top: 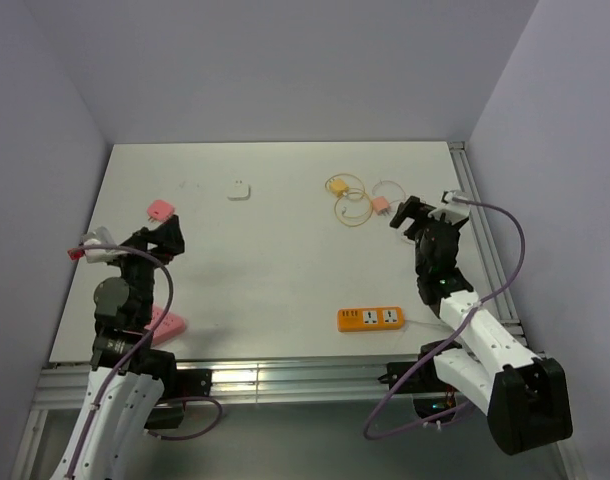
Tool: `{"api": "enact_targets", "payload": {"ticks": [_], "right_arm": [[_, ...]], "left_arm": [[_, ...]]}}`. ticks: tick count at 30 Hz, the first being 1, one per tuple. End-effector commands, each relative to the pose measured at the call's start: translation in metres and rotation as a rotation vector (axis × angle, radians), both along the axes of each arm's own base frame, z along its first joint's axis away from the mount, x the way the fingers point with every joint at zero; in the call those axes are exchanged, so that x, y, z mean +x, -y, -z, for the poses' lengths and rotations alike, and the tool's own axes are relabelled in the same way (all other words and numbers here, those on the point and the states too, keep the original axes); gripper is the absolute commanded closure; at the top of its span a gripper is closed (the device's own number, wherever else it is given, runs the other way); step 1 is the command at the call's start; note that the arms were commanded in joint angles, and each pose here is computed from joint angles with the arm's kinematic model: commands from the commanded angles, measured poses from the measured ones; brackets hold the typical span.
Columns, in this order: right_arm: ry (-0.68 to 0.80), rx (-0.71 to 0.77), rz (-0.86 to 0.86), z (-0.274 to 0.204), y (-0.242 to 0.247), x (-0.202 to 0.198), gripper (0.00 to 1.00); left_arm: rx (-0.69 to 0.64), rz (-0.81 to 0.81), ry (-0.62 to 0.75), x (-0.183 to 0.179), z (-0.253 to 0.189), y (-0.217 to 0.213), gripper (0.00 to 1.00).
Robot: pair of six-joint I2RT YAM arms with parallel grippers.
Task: Insert the plug
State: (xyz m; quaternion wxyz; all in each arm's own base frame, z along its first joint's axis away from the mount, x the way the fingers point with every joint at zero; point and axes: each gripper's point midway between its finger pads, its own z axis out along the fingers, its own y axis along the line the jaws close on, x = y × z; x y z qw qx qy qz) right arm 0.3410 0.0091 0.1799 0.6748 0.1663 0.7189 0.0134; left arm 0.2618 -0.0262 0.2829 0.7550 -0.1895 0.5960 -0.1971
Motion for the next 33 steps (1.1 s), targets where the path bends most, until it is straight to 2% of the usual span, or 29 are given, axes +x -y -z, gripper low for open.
{"api": "enact_targets", "payload": {"ticks": [1,2,4,6,10,14,17,22,24,25,27,28,33], "right_arm": [[-0.167,0.108,0.023,0.005,-0.005,-0.006,0.0],[-0.203,0.086,-0.047,0.006,-0.016,-0.004,0.0],[-0.236,0.087,-0.08,0.01,-0.023,-0.002,0.0],[-0.285,0.103,-0.125,0.017,-0.033,0.004,0.0],[-0.394,0.083,-0.232,0.024,-0.054,0.021,0.0],[-0.482,0.047,-0.235,0.016,-0.061,0.05,0.0],[-0.502,0.016,-0.241,0.002,-0.065,0.077,0.05],[-0.672,-0.073,-0.186,-0.002,-0.059,0.126,0.25],[-0.732,-0.112,-0.198,0.001,-0.059,0.148,0.27],[-0.795,-0.126,-0.185,0.022,-0.055,0.156,0.28],[-0.811,-0.146,-0.177,0.008,-0.049,0.168,0.29],[-0.855,-0.152,-0.179,0.023,-0.044,0.172,0.3],[-0.894,-0.171,-0.224,0.029,-0.038,0.174,0.29]], "left_arm": [[-0.195,-0.108,-0.102,-0.004,-0.011,-0.019,0.0],[-0.288,-0.199,-0.163,-0.001,-0.002,-0.032,0.0],[-0.245,-0.213,-0.21,-0.003,-0.014,-0.034,0.0],[-0.159,-0.16,-0.249,0.002,-0.025,-0.024,0.01],[-0.156,-0.144,-0.334,0.005,-0.024,-0.019,0.01],[-0.084,0.008,-0.331,0.013,-0.03,0.008,0.0],[-0.023,0.159,-0.331,0.017,-0.033,0.034,0.02],[0.031,0.268,-0.383,0.024,-0.027,0.053,0.1],[0.048,0.318,-0.403,0.025,-0.023,0.062,0.13],[0.053,0.343,-0.405,0.025,-0.021,0.066,0.17],[0.072,0.401,-0.42,0.025,-0.017,0.075,0.23],[0.071,0.412,-0.429,0.026,-0.015,0.077,0.23],[0.049,0.51,-0.462,0.026,-0.005,0.095,0.25]]}}
